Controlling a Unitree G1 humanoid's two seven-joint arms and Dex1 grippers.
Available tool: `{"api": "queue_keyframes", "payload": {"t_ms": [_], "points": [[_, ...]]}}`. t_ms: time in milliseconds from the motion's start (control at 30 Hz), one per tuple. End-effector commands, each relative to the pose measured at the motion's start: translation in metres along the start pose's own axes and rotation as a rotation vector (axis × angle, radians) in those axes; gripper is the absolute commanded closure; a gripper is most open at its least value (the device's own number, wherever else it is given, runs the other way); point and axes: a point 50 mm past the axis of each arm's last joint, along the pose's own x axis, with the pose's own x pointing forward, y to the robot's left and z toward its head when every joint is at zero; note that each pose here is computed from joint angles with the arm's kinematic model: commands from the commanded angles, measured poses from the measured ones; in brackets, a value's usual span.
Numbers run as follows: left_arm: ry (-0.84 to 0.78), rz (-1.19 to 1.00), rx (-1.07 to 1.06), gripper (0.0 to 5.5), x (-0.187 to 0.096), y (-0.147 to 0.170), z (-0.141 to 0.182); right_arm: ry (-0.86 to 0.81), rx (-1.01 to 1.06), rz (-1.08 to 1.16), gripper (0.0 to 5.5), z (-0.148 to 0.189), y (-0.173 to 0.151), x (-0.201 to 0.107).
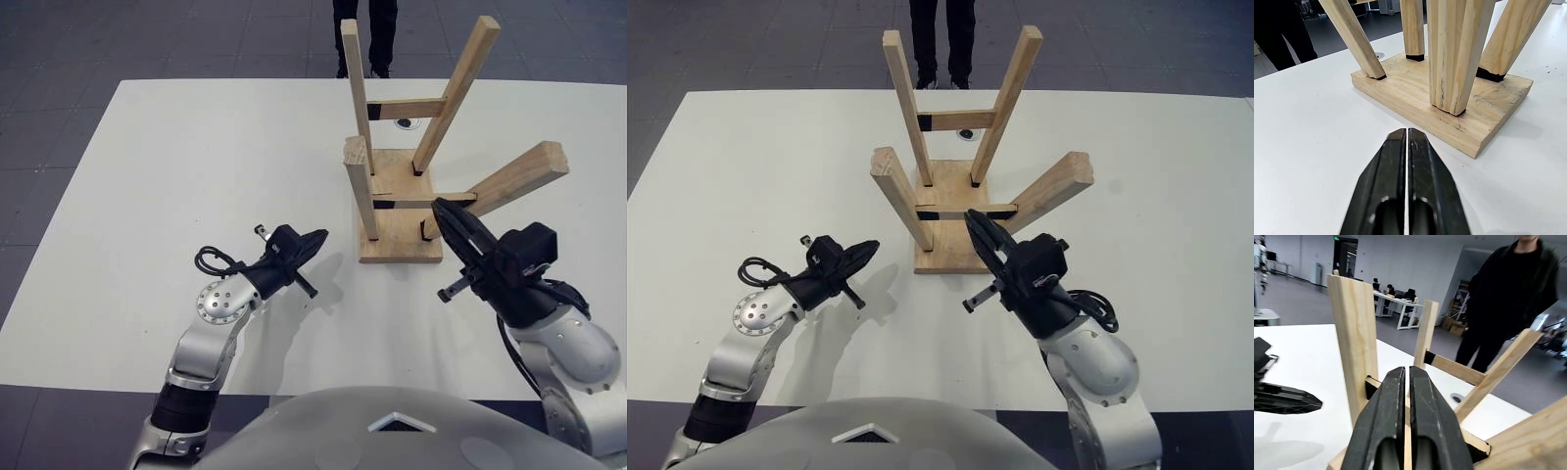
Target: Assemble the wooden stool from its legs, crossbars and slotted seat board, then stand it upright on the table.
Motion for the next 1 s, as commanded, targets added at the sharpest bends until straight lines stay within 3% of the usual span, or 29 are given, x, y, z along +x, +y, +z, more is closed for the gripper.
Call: {"api": "queue_keyframes", "payload": {"t_ms": [33, 433, 733, 867, 1000], "points": [[0.008, 0.016, -0.007, 5.4, -0.002, -0.003, -0.004, 0.032, -0.048, -0.116, 5.37, -0.016, 0.015, 0.013], [0.014, 0.015, -0.018, 5.4, -0.001, -0.005, -0.007, -0.001, -0.003, -0.243, 5.37, -0.016, 0.022, 0.038], [0.009, 0.023, -0.021, 5.4, -0.001, -0.004, -0.005, -0.301, -0.043, -0.349, 5.37, 0.045, -0.007, 0.058], [0.013, 0.025, -0.027, 5.4, -0.004, -0.005, -0.006, -0.212, -0.036, -0.312, 5.37, 0.029, -0.001, 0.06], [0.022, 0.027, -0.036, 5.4, -0.007, -0.007, -0.007, 0.056, 0.045, -0.322, 5.37, -0.018, 0.014, 0.043]]}}
